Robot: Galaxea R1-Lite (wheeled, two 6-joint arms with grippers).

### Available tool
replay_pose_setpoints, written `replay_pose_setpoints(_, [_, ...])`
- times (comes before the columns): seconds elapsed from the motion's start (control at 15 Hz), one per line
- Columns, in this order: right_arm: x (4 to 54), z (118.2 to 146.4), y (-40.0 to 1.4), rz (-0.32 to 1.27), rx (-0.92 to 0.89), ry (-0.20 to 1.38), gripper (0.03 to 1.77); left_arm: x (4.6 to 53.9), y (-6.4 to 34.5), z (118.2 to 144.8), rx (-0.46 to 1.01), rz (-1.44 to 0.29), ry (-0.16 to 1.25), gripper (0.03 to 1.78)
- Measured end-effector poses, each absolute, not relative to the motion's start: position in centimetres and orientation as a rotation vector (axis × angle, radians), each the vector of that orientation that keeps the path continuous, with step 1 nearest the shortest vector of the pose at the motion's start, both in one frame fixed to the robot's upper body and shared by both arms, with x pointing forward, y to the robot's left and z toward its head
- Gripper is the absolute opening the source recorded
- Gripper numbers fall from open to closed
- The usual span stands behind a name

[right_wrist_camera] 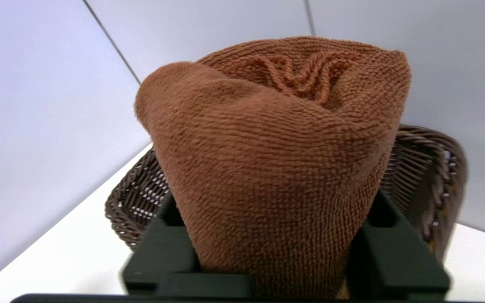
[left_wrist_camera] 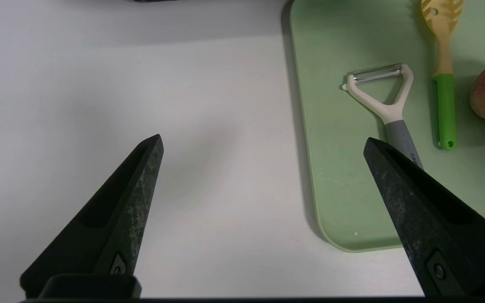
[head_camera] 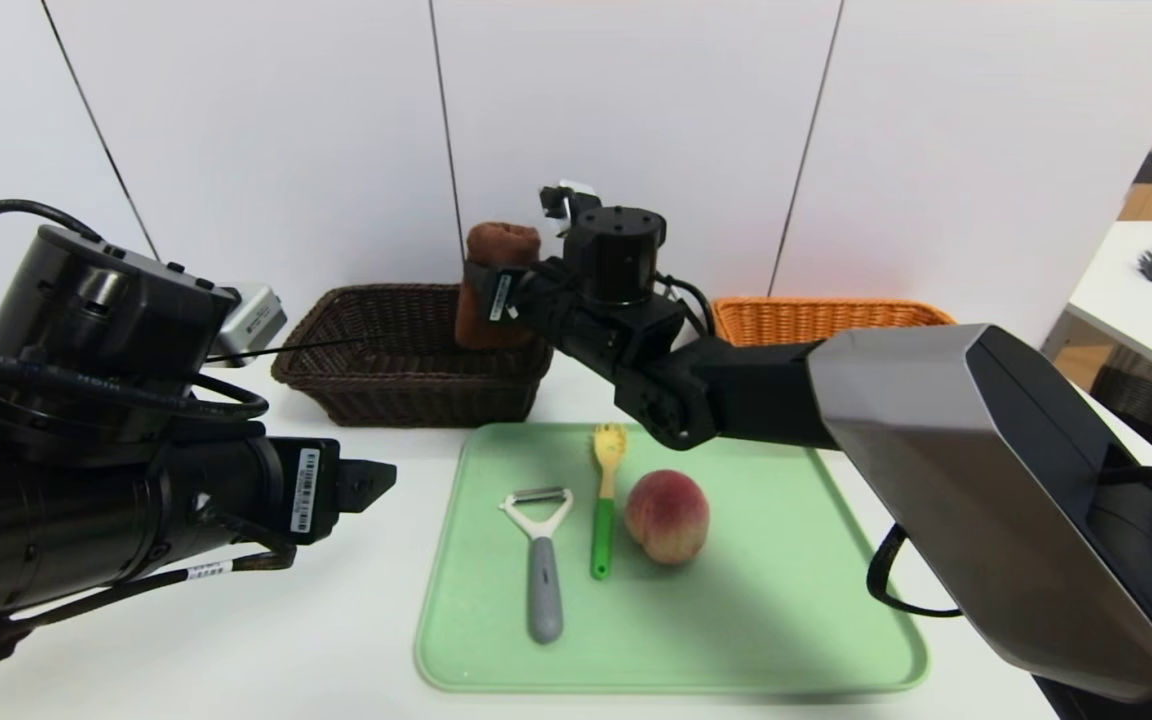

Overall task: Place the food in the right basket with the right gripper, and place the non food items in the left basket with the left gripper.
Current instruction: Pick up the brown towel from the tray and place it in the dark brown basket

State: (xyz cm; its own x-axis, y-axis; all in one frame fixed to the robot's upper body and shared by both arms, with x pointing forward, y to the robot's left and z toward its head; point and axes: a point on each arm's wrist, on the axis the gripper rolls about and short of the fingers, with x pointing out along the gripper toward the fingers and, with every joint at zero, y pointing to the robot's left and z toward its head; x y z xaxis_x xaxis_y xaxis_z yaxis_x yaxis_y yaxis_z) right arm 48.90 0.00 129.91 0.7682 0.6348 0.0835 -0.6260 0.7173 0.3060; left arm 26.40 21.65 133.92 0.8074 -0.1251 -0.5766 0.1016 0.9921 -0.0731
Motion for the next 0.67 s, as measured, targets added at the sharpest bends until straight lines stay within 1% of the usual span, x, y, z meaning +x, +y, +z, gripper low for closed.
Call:
replay_pose_setpoints(0.13, [49.1, 129.9, -0.1, 0.695, 0.332, 0.018, 1.05, 26.4, 21.7, 133.9, -0.039, -0.121, 0.620, 1.69])
replay_pose_setpoints(0.33, [49.1, 130.0, 0.0, 0.698, 0.335, 0.009, 1.26, 26.4, 21.6, 134.0, -0.043, -0.123, 0.614, 1.69])
replay_pose_setpoints(0.47, [49.0, 130.5, -0.2, 0.702, 0.336, -0.001, 1.36, 26.4, 21.6, 134.0, -0.044, -0.122, 0.614, 1.69])
replay_pose_setpoints(0.67, [49.0, 131.0, -0.6, 0.709, 0.335, -0.007, 1.47, 26.4, 21.6, 134.0, -0.045, -0.123, 0.614, 1.69])
